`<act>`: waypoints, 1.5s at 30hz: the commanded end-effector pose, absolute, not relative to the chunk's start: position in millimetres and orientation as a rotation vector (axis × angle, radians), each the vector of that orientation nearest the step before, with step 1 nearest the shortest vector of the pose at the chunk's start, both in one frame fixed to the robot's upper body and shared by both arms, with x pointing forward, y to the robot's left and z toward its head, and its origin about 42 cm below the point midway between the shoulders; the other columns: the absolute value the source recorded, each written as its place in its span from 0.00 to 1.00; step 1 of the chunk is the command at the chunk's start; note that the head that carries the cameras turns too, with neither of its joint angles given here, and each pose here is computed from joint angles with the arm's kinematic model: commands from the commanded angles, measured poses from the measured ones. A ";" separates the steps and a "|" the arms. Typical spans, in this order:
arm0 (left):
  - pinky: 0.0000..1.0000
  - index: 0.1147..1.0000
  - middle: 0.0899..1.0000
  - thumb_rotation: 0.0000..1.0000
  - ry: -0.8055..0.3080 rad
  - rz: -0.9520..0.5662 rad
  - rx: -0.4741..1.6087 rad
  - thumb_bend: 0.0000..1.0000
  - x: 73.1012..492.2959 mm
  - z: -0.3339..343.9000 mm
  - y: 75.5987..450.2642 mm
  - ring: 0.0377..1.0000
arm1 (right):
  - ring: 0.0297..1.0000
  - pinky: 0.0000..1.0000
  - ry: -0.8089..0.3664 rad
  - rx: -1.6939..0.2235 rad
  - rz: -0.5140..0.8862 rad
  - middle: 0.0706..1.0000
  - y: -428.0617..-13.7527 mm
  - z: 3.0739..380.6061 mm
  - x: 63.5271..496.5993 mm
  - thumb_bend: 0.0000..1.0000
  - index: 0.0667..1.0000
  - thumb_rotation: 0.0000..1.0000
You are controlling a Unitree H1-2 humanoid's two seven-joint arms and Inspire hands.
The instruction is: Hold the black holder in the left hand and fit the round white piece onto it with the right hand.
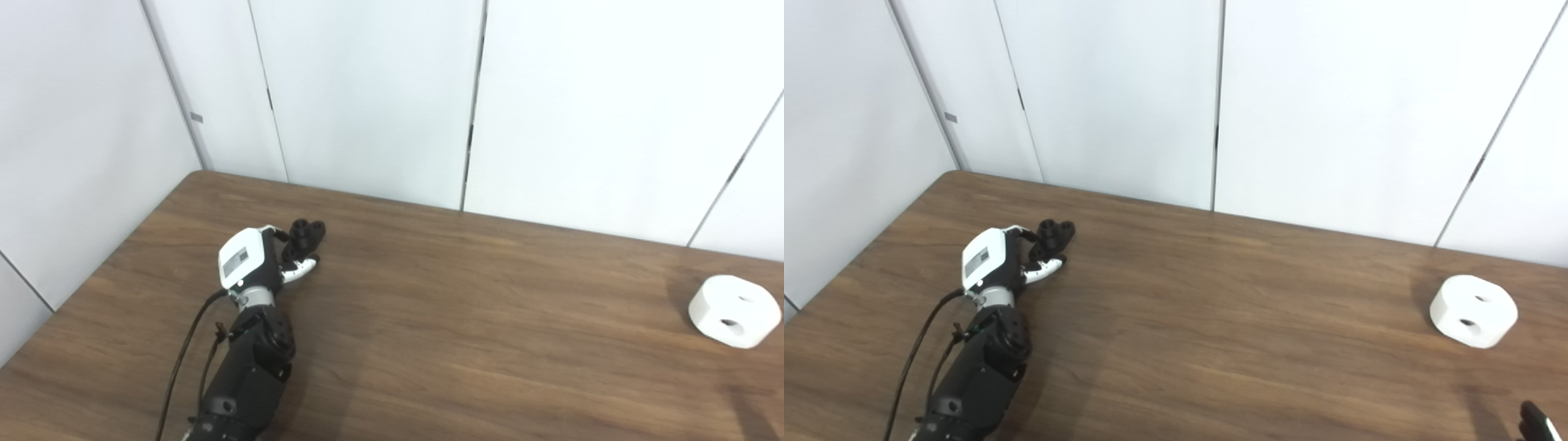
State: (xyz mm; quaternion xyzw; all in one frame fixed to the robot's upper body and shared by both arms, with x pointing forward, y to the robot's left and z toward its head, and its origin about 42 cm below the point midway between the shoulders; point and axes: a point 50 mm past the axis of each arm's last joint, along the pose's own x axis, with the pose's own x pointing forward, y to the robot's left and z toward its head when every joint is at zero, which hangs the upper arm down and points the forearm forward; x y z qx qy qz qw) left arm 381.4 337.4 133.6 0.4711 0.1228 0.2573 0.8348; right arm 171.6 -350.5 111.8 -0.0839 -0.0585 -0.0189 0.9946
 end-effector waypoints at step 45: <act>0.80 0.42 0.77 0.04 0.141 0.470 0.920 0.51 367.4 148.2 323.1 0.86 | 0.99 1.00 -0.074 -0.123 -0.031 0.97 -342.3 96.9 163.4 0.63 0.94 1.00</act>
